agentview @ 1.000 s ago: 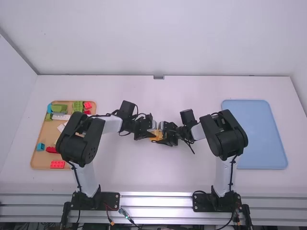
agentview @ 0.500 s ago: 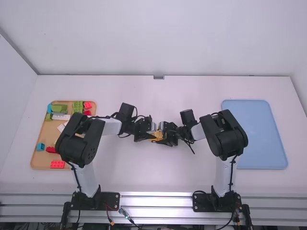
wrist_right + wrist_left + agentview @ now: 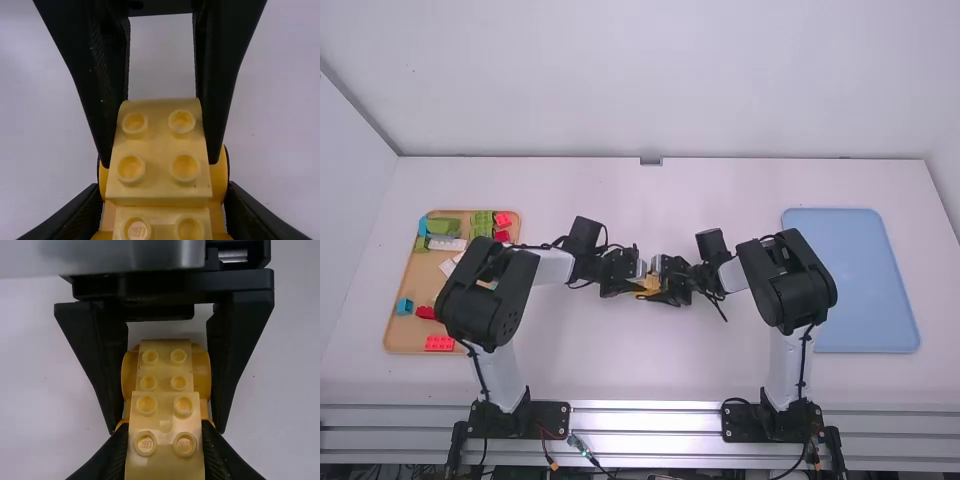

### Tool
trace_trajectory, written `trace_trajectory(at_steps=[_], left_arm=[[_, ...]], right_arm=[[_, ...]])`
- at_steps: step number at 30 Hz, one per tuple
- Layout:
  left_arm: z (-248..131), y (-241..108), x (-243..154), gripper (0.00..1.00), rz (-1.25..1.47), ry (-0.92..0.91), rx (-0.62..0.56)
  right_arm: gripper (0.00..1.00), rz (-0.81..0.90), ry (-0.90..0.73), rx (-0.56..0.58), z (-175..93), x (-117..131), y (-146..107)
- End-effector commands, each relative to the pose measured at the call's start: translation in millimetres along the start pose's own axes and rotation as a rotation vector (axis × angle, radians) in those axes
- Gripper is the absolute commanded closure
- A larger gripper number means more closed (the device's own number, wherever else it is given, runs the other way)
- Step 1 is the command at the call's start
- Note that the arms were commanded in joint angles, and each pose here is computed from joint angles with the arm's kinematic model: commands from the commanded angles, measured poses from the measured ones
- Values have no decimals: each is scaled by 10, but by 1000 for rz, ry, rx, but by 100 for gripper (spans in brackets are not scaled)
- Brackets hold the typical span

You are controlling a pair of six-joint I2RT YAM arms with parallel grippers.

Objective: Assemble lego blocks to make yellow taxi

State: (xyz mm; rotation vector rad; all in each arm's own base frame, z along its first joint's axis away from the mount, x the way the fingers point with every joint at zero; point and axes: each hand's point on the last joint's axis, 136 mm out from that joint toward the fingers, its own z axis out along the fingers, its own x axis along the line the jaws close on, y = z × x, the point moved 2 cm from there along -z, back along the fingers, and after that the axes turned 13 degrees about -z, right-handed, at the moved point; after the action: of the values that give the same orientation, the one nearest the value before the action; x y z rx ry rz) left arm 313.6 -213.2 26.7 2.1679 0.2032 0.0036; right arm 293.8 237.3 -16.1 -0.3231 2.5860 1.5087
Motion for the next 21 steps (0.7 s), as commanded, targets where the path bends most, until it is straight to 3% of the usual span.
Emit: trace_trajectory(at_steps=[1, 9, 13, 21], left_arm=[[73, -24, -170, 73, -19, -42, 11], [67, -11, -143, 36, -24, -34, 7], [41, 21, -93, 30, -26, -27, 1], [-9, 185, 5, 30, -23, -8, -13]], right_arm=[[47, 13, 1, 52, 27, 45, -118], [45, 17, 0, 52, 25, 44, -120], [44, 16, 1, 54, 28, 46, -120], [44, 18, -1, 55, 25, 43, -125]])
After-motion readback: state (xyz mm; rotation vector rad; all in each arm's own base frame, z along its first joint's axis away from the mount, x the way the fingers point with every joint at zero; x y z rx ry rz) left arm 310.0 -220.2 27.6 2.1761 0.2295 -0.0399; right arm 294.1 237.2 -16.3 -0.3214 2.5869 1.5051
